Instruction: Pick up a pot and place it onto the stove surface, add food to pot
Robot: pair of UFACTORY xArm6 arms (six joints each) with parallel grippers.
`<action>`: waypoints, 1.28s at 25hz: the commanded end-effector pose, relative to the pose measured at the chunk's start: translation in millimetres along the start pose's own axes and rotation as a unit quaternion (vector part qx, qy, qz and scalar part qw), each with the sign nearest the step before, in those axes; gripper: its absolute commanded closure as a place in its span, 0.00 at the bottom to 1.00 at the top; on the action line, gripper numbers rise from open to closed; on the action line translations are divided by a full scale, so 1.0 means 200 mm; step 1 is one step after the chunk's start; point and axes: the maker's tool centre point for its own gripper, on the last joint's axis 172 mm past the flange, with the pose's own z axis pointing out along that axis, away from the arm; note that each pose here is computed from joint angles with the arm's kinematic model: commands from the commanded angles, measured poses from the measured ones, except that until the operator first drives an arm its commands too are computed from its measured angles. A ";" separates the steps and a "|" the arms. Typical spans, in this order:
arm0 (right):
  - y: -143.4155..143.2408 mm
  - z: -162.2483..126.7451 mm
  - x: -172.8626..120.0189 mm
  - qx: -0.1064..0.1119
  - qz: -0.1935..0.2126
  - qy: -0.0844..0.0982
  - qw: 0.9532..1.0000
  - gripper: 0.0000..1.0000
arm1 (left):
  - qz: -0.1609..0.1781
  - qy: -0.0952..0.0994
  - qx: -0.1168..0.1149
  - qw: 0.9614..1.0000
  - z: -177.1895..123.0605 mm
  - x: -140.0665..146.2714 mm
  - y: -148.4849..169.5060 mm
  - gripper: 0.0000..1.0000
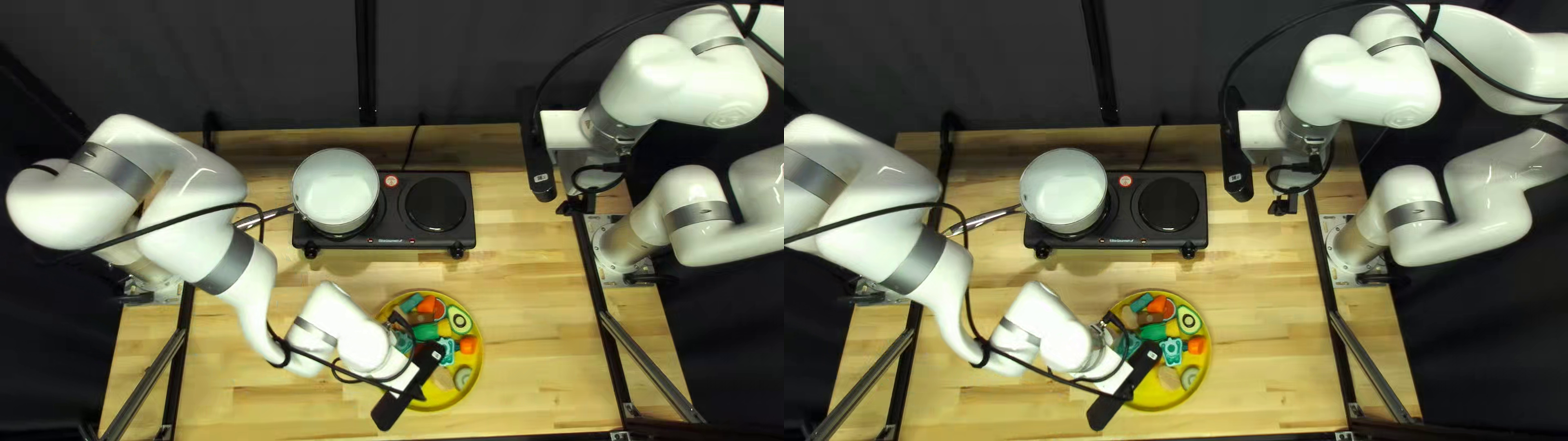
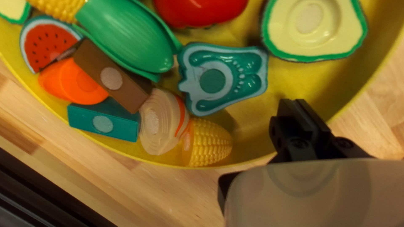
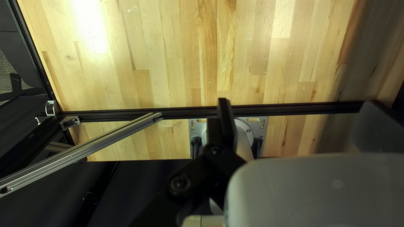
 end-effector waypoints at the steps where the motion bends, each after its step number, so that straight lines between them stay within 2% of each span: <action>1: 0.00 0.00 0.00 0.000 0.000 0.000 1.000 0.00 | -0.014 -0.017 0.016 1.000 -0.16 -0.13 0.08 1.00; 4: 0.00 0.00 0.00 0.000 0.000 0.000 1.000 0.00 | -0.034 -0.024 0.020 0.999 -0.30 -0.11 0.09 1.00; 5: 0.00 0.00 0.00 0.000 0.000 0.000 1.000 0.00 | -0.049 -0.023 0.017 0.998 -0.36 -0.09 0.08 0.26; 6: 0.00 0.00 0.00 0.000 0.000 0.000 1.000 0.00 | -0.066 -0.019 0.013 0.998 -0.42 -0.07 0.07 0.00; 8: 0.00 0.00 0.00 0.000 0.000 0.000 1.000 0.00 | -0.097 -0.014 0.003 0.995 -0.50 -0.05 0.07 0.00; 10: 0.00 0.00 0.00 0.000 0.000 0.000 1.000 0.00 | -0.137 -0.008 -0.008 0.991 -0.61 -0.08 0.09 0.00; 12: 0.00 0.00 0.00 0.000 0.000 0.000 1.000 0.00 | -0.193 -0.001 -0.018 0.981 -0.79 -0.17 0.14 0.00; 14: 0.00 0.00 0.00 0.000 0.000 0.000 1.000 0.00 | -0.237 -0.006 -0.023 0.971 -0.93 -0.22 0.19 0.00; 15: 0.00 0.00 0.00 0.000 0.000 0.000 1.000 0.00 | -0.249 -0.009 -0.024 0.968 -0.96 -0.22 0.20 0.00; 16: 0.00 0.00 0.00 0.000 0.000 0.000 1.000 0.00 | -0.271 -0.016 -0.023 0.962 -1.01 -0.21 0.20 0.00; 17: 0.00 0.00 0.00 0.000 0.000 0.000 1.000 0.00 | -0.284 -0.019 -0.023 0.958 -1.02 -0.20 0.19 0.00; 19: 0.00 0.00 0.00 0.000 0.000 0.000 1.000 0.00 | -0.300 -0.019 -0.026 0.954 -0.97 -0.13 0.15 0.00; 21: 0.00 0.00 0.00 0.000 0.000 0.000 1.000 0.00 | -0.303 -0.013 -0.032 0.952 -0.86 -0.02 0.08 0.00; 23: 0.00 0.00 0.00 0.000 0.000 0.000 1.000 0.00 | -0.299 -0.005 -0.043 0.953 -0.74 0.07 0.01 0.00; 25: 0.00 0.00 0.00 0.000 0.000 0.000 1.000 0.00 | -0.299 0.009 -0.059 0.952 -0.62 0.15 -0.05 0.00; 26: 0.00 0.00 0.00 0.000 0.000 0.000 1.000 0.00 | -0.307 0.033 -0.074 0.948 -0.57 0.14 -0.08 0.00; 32: 0.00 0.00 0.00 0.000 0.000 0.000 1.000 0.00 | -0.307 0.033 -0.074 0.948 -0.57 0.14 -0.08 0.00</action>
